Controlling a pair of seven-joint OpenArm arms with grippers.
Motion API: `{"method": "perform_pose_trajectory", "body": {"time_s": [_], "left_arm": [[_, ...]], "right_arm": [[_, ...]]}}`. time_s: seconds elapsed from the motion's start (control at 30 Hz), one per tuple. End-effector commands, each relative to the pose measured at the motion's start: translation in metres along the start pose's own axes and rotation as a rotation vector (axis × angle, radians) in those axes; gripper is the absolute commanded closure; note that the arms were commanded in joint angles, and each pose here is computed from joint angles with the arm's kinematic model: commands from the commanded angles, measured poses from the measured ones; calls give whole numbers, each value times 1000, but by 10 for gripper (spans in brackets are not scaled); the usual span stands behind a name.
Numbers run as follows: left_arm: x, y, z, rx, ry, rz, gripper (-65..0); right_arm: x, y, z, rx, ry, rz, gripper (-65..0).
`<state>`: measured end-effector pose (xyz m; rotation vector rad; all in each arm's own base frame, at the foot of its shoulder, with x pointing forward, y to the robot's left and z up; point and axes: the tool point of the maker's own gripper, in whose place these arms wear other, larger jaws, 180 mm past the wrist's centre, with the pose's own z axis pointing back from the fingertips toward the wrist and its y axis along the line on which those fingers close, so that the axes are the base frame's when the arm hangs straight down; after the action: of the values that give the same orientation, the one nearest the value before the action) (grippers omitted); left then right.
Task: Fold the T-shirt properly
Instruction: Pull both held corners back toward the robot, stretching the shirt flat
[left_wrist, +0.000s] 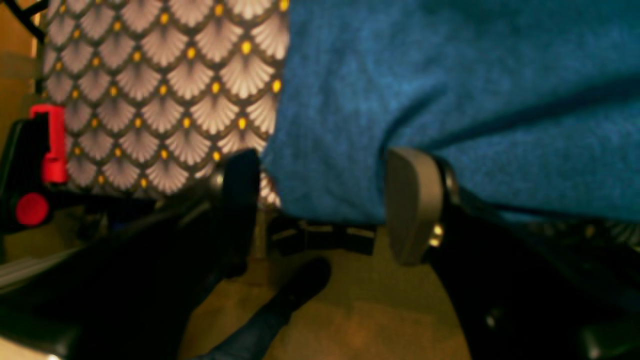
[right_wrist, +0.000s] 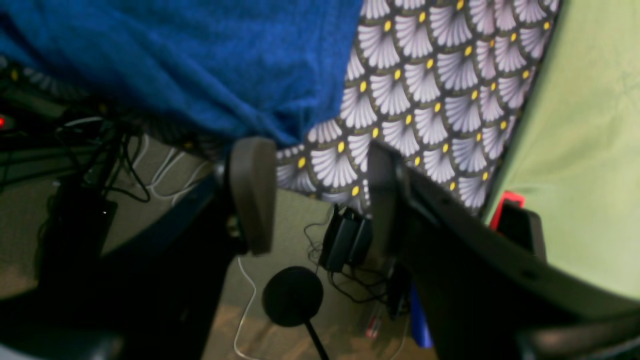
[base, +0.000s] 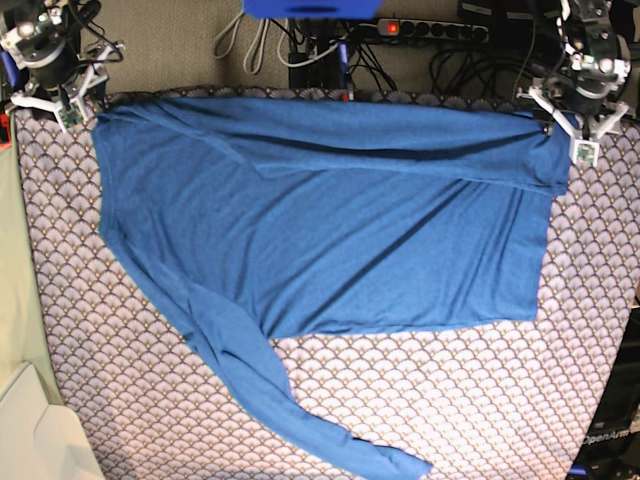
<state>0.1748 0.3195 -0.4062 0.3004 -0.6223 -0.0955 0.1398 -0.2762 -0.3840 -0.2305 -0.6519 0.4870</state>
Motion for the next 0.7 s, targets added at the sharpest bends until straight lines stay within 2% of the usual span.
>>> {"method": "perform_pose_trajectory", "body": {"time_s": [0.0, 0.27, 0.43, 0.67], "left_arm": [[10, 7, 3, 19, -32, -10, -385], [19, 1, 1, -4, -57, 17, -386], [41, -6, 11, -54, -135, 77, -386], [72, -10, 28, -59, -228, 59, -386]], "right_arm": [[7, -6, 4, -13, -25, 13, -302], [12, -9, 1, -23, -40, 12, -302], [14, -10, 1, -24, -42, 14, -302], [21, -17, 0, -43, -60, 13, -302]]}}
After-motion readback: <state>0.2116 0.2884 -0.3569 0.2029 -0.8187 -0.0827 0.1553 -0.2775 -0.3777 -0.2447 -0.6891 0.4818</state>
